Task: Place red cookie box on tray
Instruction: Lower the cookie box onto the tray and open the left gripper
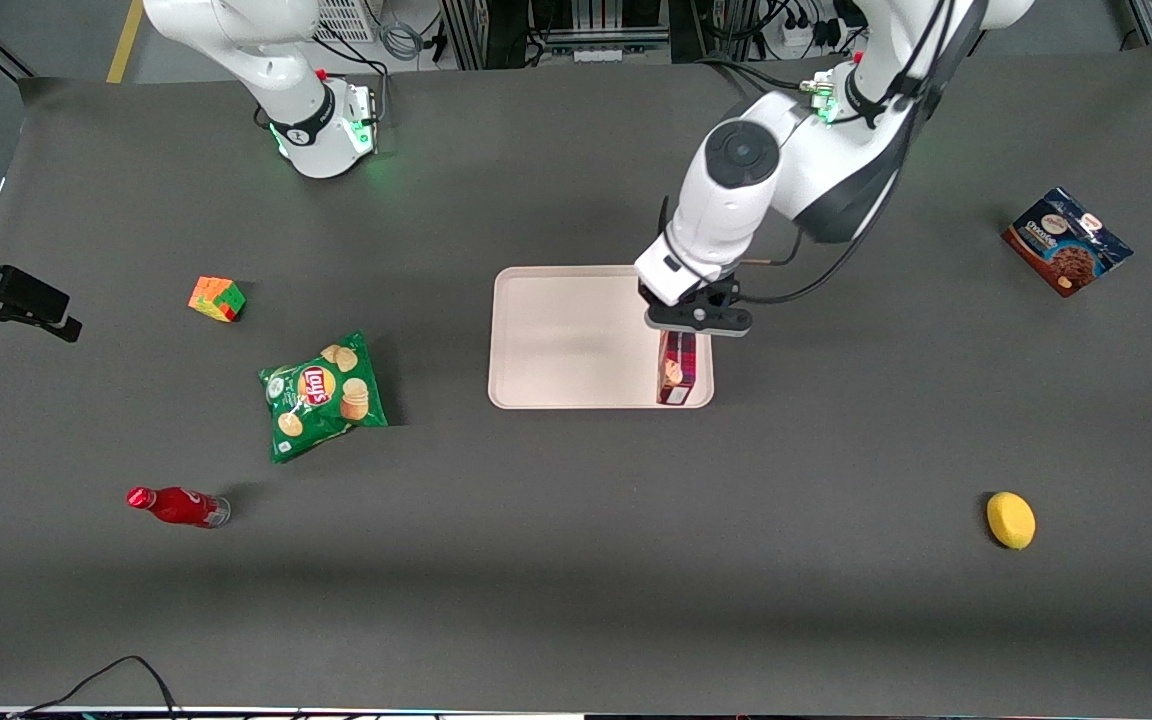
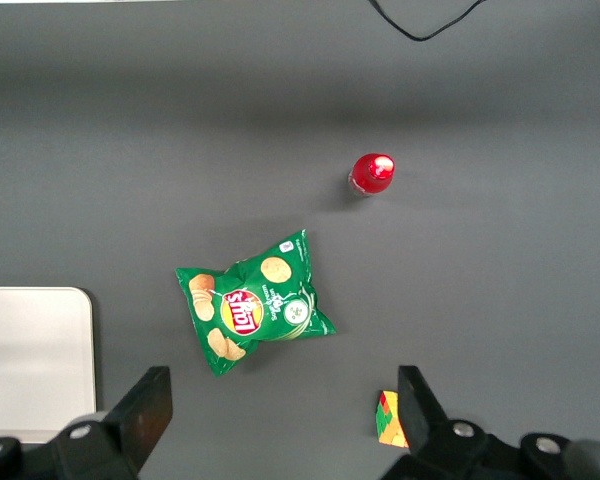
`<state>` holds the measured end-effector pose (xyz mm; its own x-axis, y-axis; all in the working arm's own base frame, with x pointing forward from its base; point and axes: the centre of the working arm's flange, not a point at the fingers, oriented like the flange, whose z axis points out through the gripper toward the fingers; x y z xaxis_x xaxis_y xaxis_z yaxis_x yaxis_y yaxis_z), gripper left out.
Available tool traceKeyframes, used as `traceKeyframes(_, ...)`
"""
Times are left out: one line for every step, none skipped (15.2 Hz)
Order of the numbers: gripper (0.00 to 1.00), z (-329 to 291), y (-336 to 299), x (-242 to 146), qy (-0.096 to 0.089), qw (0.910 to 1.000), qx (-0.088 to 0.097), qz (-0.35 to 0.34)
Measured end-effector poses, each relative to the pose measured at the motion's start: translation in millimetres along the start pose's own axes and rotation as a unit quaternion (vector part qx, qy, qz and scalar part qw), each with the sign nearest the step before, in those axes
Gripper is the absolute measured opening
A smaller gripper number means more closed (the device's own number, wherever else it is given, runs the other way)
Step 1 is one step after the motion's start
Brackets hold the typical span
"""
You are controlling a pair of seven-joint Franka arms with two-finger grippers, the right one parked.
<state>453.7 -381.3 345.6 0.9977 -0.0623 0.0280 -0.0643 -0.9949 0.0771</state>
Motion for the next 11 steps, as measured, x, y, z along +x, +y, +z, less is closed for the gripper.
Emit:
traceKeyframes(0.26,21,0,-6,-0.003,1.0000,-0.002,-0.005)
traceKeyframes(0.26,38,-1,-12,-0.007,0.9999,-0.003,-0.008)
traceKeyframes(0.26,52,-4,-17,-0.011,0.9998,-0.004,-0.014)
traceKeyframes(0.26,62,-5,-22,-0.016,0.9997,-0.003,-0.018)
traceKeyframes(0.26,71,-5,-26,-0.021,0.9996,-0.001,-0.018)
traceKeyframes(0.26,77,-5,-31,-0.025,0.9996,0.002,-0.016)
traceKeyframes(0.26,81,-5,-33,-0.028,0.9995,0.005,-0.014)
traceKeyframes(0.26,84,-5,-34,-0.029,0.9994,0.008,-0.014)
traceKeyframes(0.26,86,-7,-35,-0.031,0.9994,0.010,-0.015)
traceKeyframes(0.26,89,-8,-35,-0.032,0.9993,0.011,-0.015)
traceKeyframes(0.26,91,-10,-35,-0.034,0.9992,0.013,-0.017)
